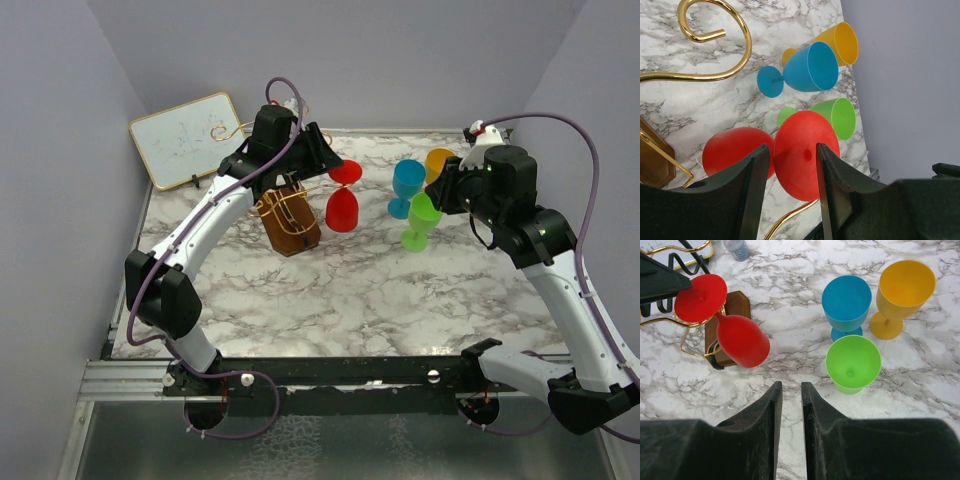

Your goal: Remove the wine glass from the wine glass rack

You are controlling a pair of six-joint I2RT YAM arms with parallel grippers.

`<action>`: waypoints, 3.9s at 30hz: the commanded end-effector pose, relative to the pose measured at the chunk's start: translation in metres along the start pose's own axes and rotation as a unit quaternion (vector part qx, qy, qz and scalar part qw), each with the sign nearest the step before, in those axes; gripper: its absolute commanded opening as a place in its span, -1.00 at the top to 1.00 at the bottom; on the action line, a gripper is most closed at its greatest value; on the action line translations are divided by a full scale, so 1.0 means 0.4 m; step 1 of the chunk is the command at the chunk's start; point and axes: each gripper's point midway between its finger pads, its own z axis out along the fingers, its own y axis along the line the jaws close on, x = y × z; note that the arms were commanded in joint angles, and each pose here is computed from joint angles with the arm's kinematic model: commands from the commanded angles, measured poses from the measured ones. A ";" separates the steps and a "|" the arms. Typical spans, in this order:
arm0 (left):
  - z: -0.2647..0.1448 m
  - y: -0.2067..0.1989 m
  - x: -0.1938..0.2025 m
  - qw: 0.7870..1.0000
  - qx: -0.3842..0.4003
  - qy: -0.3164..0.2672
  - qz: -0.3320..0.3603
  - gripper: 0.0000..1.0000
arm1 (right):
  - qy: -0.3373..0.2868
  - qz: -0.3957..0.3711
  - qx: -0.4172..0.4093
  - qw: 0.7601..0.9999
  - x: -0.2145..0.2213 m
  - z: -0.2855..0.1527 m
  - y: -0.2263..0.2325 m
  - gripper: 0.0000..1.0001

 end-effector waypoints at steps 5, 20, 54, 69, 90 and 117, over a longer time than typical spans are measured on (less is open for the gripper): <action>0.019 -0.013 -0.009 1.000 0.022 0.003 0.002 0.13 | -0.021 -0.002 -0.020 1.000 -0.022 -0.007 0.018 0.56; -0.023 -0.021 -0.029 1.000 0.019 -0.022 0.005 0.73 | -0.018 0.000 -0.023 1.000 -0.013 0.002 0.020 0.56; -0.082 -0.109 -0.010 0.977 0.174 -0.039 -0.115 1.00 | -0.040 0.003 -0.031 0.999 -0.038 -0.021 0.027 0.57; -0.072 -0.117 0.008 0.974 0.191 -0.014 -0.123 1.00 | -0.043 0.003 -0.032 0.999 -0.046 -0.024 0.029 0.57; -0.074 -0.132 0.019 0.974 0.196 0.003 -0.114 1.00 | -0.037 0.007 -0.030 0.999 -0.031 -0.015 0.027 0.57; -0.127 -0.076 -0.088 0.989 0.107 -0.082 -0.055 1.00 | -0.038 0.009 -0.033 0.999 -0.027 -0.023 0.028 0.57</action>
